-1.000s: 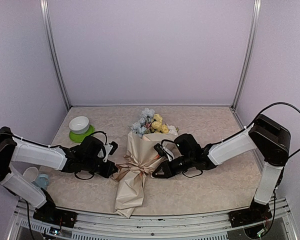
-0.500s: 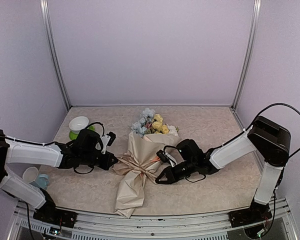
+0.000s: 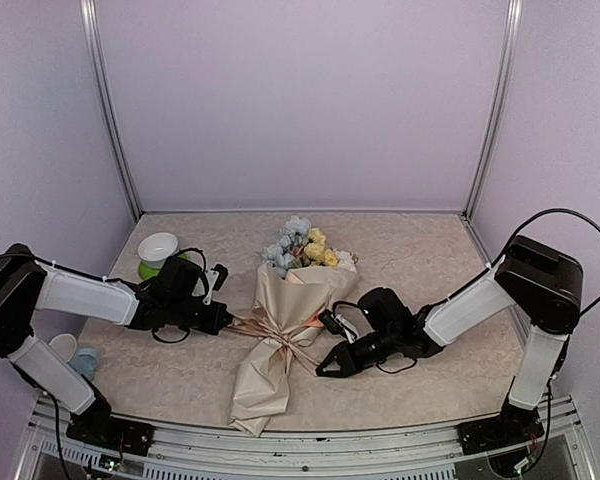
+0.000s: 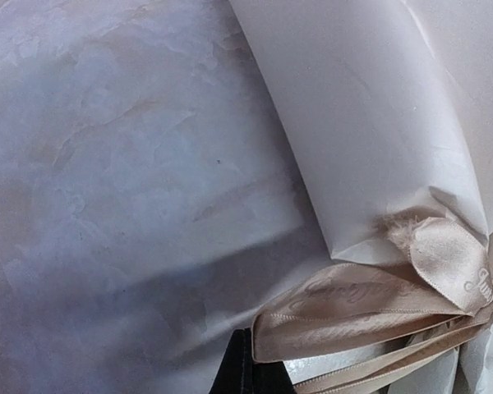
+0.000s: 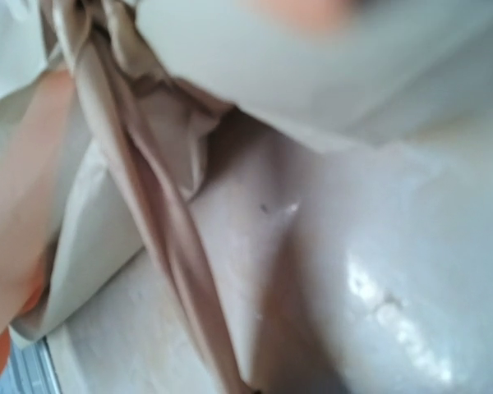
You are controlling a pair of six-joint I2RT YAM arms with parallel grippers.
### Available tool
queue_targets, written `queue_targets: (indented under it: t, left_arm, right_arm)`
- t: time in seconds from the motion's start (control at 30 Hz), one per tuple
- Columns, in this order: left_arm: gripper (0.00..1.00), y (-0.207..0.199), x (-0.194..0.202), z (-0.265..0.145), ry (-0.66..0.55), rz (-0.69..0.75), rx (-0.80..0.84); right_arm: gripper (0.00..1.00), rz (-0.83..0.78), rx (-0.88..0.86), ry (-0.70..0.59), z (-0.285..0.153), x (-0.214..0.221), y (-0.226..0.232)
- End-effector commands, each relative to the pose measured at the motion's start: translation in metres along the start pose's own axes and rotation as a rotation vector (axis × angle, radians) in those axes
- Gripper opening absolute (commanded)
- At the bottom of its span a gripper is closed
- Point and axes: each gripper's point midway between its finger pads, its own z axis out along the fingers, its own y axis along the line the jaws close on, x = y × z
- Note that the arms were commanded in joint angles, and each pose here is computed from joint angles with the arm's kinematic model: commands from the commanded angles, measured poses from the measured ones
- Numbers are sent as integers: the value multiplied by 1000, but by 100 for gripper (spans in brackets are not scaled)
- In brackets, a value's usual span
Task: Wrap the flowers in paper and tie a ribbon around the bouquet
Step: Tie the half-tied ribbon around the folded bouquet.
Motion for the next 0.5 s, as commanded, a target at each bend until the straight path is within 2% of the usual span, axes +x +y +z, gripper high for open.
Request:
queue_targets:
  t: [0.0, 0.27, 0.47]
  left_arm:
    - [0, 11, 1, 6, -5, -36, -17]
    - [0, 31, 19, 12, 37, -71, -72]
    - [0, 30, 26, 14, 55, -71, -57]
  right_arm:
    - [0, 59, 23, 64, -1, 27, -8]
    - [0, 89, 79, 99, -7, 44, -20]
    - [0, 103, 92, 115, -10, 52, -23]
